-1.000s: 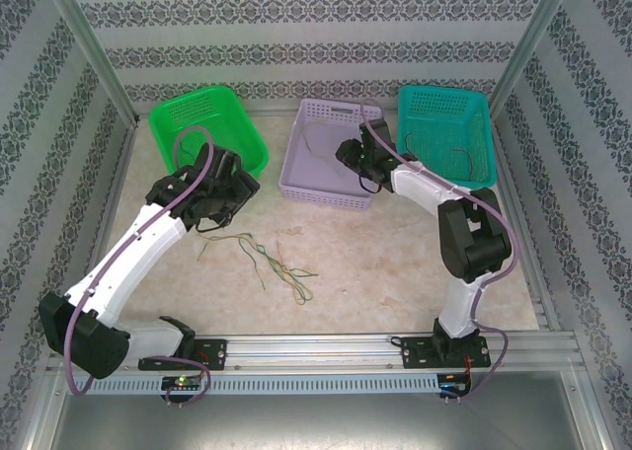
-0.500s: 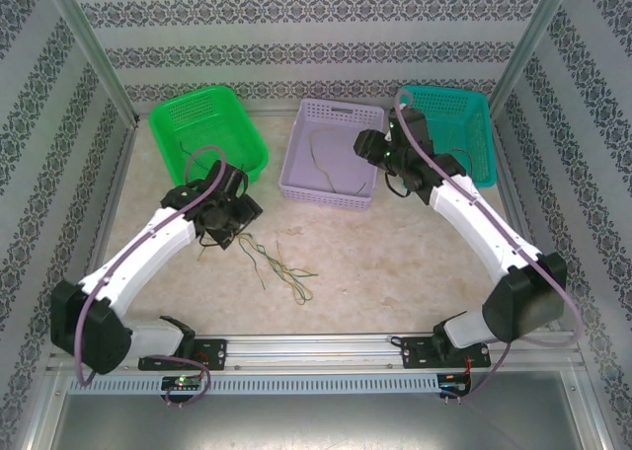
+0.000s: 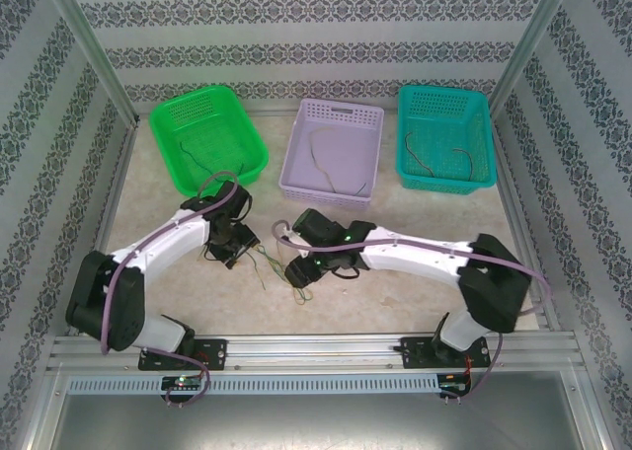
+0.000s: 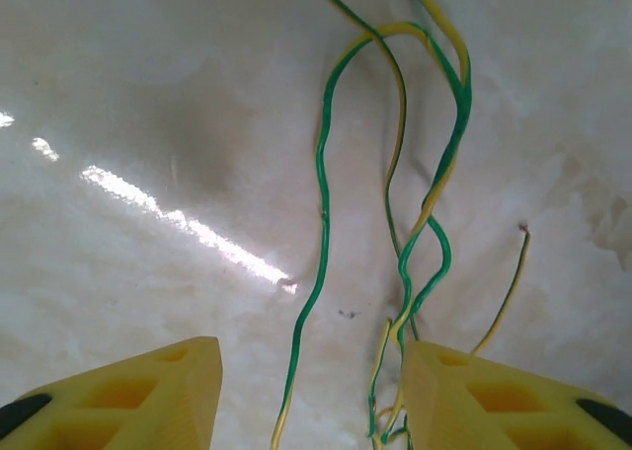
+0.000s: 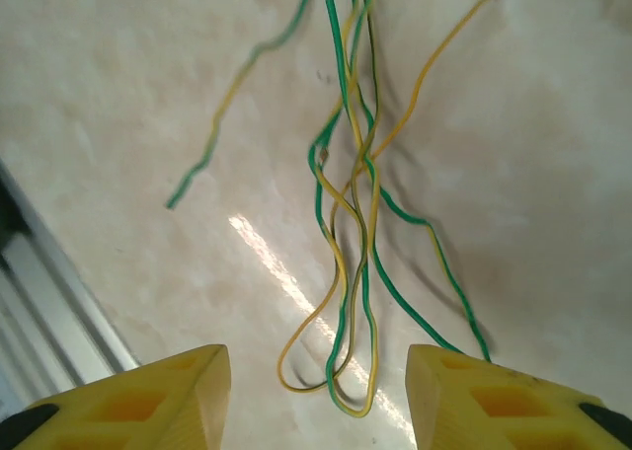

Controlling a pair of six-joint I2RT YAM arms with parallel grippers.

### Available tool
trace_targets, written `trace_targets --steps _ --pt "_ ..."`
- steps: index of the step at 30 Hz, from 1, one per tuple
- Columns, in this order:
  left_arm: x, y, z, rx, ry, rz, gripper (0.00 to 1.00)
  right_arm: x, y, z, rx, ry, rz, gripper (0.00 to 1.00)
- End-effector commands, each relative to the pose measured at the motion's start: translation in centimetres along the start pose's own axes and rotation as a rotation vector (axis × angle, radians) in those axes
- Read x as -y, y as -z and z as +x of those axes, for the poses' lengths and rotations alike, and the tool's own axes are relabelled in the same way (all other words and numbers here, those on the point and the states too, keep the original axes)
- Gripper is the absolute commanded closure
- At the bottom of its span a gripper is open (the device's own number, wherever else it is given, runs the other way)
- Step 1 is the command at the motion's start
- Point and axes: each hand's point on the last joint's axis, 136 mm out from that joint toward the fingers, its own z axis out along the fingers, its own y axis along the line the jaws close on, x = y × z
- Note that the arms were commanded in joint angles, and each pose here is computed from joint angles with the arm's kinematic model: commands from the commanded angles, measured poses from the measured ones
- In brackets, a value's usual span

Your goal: Untangle the cables

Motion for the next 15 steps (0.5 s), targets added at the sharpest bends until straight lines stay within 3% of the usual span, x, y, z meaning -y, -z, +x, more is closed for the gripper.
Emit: trace_targets --steps 1,8,12,15 --pt "-0.4 -0.7 1.4 -0.071 -0.033 0.032 0.51 -0.1 -1.6 0.4 -0.051 0.018 -0.028 0.48" --pt "-0.2 -2.4 3.7 -0.145 -0.096 0.106 0.54 0.9 -4.5 0.2 -0.100 0.034 0.031 0.42" --pt "-0.6 -3.0 4.8 -0.171 -0.147 0.091 0.53 0.8 -5.7 -0.4 -0.110 0.031 0.025 0.42" --pt "-2.7 -3.7 5.4 -0.186 -0.149 0.000 0.55 1.1 -6.4 -0.4 -0.122 0.014 0.036 0.44"
